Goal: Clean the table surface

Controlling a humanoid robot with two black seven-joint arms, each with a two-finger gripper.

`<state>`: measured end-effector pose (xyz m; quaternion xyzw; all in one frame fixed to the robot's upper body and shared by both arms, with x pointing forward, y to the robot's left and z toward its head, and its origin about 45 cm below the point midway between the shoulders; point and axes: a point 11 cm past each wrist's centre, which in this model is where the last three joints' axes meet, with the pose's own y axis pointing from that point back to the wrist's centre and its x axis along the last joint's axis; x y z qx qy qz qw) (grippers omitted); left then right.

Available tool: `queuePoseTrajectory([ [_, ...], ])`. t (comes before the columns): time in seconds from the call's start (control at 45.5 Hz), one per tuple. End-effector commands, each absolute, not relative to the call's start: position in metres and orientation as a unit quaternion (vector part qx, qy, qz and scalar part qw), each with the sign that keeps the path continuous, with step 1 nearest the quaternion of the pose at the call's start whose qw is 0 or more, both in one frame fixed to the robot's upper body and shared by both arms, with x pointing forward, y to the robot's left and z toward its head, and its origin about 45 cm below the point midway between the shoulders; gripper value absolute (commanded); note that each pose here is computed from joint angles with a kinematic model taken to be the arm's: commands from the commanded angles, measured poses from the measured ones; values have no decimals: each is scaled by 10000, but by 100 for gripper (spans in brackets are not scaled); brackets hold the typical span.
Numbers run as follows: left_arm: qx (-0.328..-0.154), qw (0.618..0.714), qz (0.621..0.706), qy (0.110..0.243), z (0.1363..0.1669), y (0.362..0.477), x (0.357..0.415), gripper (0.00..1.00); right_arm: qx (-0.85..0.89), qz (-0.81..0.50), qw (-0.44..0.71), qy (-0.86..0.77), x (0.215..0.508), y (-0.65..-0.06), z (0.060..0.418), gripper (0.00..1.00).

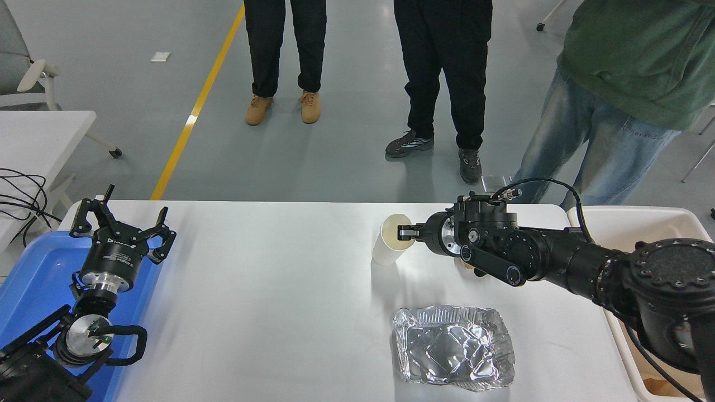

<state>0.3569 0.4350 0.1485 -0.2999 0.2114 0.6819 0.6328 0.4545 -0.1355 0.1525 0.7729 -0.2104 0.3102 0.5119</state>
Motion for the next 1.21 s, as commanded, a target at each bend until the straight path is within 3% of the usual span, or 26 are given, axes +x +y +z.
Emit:
queuePoseTrajectory([
  [0.0, -2997, 6326, 6821, 2114, 1484, 4352, 3568, 99, 7818, 3282, 4925, -1964, 4630, -1355, 1897, 0],
  [0.637, -2997, 6326, 6821, 2114, 1484, 4352, 3568, 99, 7983, 3444, 4519, -1997, 4380, -2086, 3022, 0],
  [0.923, -2997, 6326, 6821, 2114, 1484, 4352, 3568, 99, 7916, 3389, 4305, -2704, 4389, -2756, 3512, 0],
  [1.187, -2997, 6326, 6821, 2114, 1484, 4352, 3568, 99, 7878, 2872, 3902, -3804, 4215, -3645, 3871, 0],
])
